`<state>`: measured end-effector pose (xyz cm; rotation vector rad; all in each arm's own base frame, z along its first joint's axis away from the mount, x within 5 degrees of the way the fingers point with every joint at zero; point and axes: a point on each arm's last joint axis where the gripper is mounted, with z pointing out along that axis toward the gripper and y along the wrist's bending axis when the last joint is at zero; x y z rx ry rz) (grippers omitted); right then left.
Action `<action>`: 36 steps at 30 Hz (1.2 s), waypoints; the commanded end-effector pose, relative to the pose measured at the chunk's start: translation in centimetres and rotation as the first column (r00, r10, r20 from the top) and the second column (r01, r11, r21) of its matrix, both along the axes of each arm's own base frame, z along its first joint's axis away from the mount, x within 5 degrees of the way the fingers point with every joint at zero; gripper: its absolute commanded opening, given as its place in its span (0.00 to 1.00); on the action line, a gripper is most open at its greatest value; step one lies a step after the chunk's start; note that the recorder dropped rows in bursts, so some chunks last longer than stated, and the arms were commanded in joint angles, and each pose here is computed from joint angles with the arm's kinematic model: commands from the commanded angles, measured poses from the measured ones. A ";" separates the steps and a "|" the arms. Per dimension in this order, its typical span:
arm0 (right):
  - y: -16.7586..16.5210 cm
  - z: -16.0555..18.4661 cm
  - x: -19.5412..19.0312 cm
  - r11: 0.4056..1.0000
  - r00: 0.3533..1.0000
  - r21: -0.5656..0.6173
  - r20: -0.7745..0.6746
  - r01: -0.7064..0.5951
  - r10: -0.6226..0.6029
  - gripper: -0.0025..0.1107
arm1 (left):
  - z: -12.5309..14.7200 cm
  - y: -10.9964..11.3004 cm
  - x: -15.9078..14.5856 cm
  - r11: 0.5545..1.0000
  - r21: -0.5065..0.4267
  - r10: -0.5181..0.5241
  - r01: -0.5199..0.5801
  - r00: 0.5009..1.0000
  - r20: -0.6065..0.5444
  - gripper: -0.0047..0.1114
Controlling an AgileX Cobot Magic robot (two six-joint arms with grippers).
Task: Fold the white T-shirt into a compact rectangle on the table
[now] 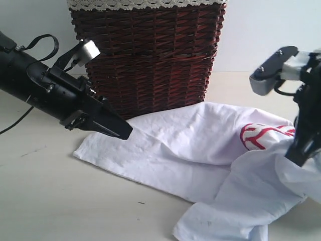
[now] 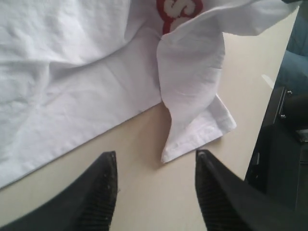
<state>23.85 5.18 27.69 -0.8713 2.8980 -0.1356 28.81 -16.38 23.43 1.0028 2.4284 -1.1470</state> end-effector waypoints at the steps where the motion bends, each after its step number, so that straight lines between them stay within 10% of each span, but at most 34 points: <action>1: -1.5 -1.8 -3.5 0.997 0.998 -0.072 -0.055 0.015 -0.020 0.02 | 0.0 -0.2 -0.1 1.000 -0.008 0.000 0.000 1.000 -0.007 0.47; 6: -3.7 -2.8 -7.1 0.966 0.986 -0.202 0.015 0.163 -0.163 0.03 | 0.0 -0.2 -0.1 1.000 -0.010 0.000 0.000 1.000 -0.009 0.47; 13: -5.0 0.0 -10.3 0.960 0.956 -0.161 0.227 0.227 -0.188 0.53 | 0.2 -0.4 -0.1 0.999 -0.033 0.013 -0.013 1.000 -0.016 0.47; 36: -2.8 -7.6 -2.0 0.970 0.997 -0.244 0.070 -0.006 0.024 0.34 | 0.2 -0.3 -0.1 1.000 -0.029 0.007 -0.008 1.000 -0.017 0.47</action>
